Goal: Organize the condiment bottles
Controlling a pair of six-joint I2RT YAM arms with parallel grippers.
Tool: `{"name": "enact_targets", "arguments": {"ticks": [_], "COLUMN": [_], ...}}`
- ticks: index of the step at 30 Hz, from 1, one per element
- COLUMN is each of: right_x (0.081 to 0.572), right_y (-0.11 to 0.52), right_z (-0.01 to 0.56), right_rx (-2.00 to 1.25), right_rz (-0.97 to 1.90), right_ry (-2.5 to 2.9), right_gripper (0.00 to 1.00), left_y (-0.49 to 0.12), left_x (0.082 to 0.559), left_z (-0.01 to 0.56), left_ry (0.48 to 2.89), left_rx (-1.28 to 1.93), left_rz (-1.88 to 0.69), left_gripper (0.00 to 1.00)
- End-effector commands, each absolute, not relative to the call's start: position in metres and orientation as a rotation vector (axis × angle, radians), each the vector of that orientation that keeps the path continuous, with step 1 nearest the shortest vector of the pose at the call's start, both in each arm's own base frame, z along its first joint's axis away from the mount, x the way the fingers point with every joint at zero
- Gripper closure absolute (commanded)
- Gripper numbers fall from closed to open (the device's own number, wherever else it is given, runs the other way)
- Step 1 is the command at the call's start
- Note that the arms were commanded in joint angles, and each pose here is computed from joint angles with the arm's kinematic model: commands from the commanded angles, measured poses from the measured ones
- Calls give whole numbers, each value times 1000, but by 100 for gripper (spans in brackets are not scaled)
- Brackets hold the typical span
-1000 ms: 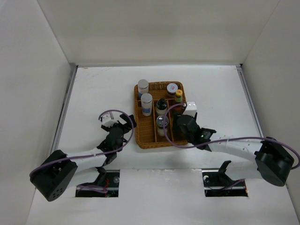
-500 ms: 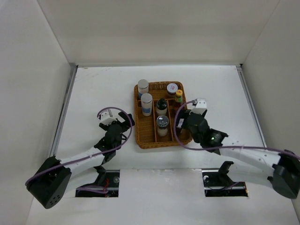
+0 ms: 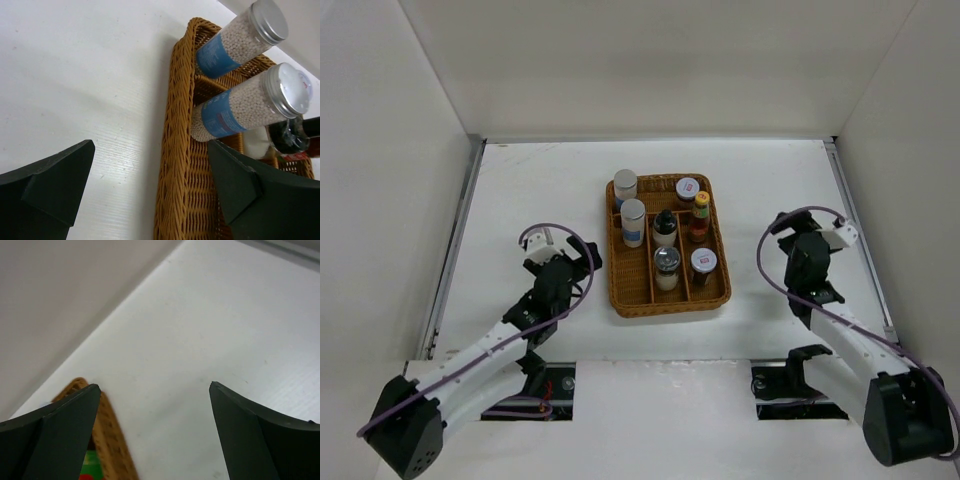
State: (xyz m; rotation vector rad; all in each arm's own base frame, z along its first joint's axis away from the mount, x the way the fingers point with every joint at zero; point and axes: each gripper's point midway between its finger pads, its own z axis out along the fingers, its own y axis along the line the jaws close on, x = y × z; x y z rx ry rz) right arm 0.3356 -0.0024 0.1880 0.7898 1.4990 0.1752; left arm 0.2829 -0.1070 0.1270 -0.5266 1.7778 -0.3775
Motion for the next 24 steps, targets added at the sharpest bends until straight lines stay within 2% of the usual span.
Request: {"name": "enact_targets", "arguments": {"ticks": [1, 6, 8, 10, 12, 16, 17, 24], "right_x": [343, 346, 347, 349, 351, 356, 357, 364], "right_y": [3, 15, 20, 22, 24, 30, 30, 40], "right_z": [188, 167, 166, 167, 168, 166, 164, 158], "right_rx": [838, 832, 823, 814, 802, 784, 782, 758], "right_rz": [354, 412, 438, 441, 446, 464, 466, 495], "right_ry": [1425, 1486, 1495, 1500, 1508, 1524, 1526, 1566], "right_gripper": [10, 60, 68, 69, 64, 38, 34, 27], "left_y": [-107, -105, -107, -109, -112, -117, -117, -110], "left_x": [275, 267, 269, 271, 273, 279, 281, 283], "left_z": [143, 158, 164, 166, 162, 157, 157, 157], "left_ry": [1780, 1717, 1713, 1729, 1751, 1782, 1788, 1776], "left_rx": [-512, -516, -511, -501, -494, -486, -487, -485], "left_rz": [-407, -464, -466, -456, -442, -417, -408, -381], "left_gripper": [0, 0, 0, 0, 0, 0, 0, 0]}}
